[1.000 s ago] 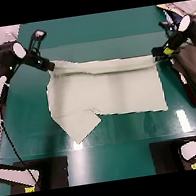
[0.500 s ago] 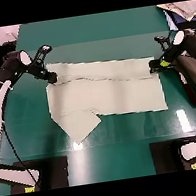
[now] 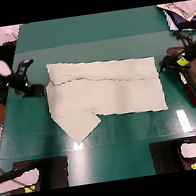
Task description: Fold the shirts.
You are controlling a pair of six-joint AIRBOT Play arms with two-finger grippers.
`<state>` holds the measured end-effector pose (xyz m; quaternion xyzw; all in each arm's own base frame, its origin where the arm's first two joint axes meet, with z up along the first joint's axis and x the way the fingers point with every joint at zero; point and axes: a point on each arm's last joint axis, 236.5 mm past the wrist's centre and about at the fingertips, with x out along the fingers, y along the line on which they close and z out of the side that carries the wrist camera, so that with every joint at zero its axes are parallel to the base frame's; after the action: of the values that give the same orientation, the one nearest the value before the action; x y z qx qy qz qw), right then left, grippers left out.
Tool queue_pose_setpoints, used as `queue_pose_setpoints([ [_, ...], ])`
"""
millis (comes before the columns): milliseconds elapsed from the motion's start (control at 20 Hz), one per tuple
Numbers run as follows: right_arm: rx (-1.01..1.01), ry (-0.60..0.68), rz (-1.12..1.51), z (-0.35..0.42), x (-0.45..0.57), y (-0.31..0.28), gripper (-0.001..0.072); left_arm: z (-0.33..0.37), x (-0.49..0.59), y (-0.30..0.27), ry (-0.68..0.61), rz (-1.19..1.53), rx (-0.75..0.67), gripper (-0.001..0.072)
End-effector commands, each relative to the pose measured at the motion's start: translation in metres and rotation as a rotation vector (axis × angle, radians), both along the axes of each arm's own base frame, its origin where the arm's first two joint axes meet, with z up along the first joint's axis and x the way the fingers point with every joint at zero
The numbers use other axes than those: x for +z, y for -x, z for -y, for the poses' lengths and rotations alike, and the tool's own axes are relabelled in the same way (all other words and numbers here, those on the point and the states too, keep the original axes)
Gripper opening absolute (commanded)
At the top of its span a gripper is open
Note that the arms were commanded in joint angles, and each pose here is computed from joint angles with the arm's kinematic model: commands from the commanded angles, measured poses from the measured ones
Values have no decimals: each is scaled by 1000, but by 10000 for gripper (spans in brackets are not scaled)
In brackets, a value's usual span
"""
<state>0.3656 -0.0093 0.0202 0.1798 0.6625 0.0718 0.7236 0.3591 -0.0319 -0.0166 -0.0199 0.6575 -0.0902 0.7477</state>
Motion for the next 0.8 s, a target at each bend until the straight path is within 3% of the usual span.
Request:
queue_pose_setpoints([
  [0, -34, -60, 3, -1, 5, 31, 368, 10, -12, 70, 95, -59, 109, 411],
  [300, -35, -45, 42, -7, -4, 56, 366, 69, -31, 131, 361, -123, 209, 411],
  [750, -45, -11, 140, -4, 19, 51, 367, 71, -52, 129, 377, -104, 282, 411],
])
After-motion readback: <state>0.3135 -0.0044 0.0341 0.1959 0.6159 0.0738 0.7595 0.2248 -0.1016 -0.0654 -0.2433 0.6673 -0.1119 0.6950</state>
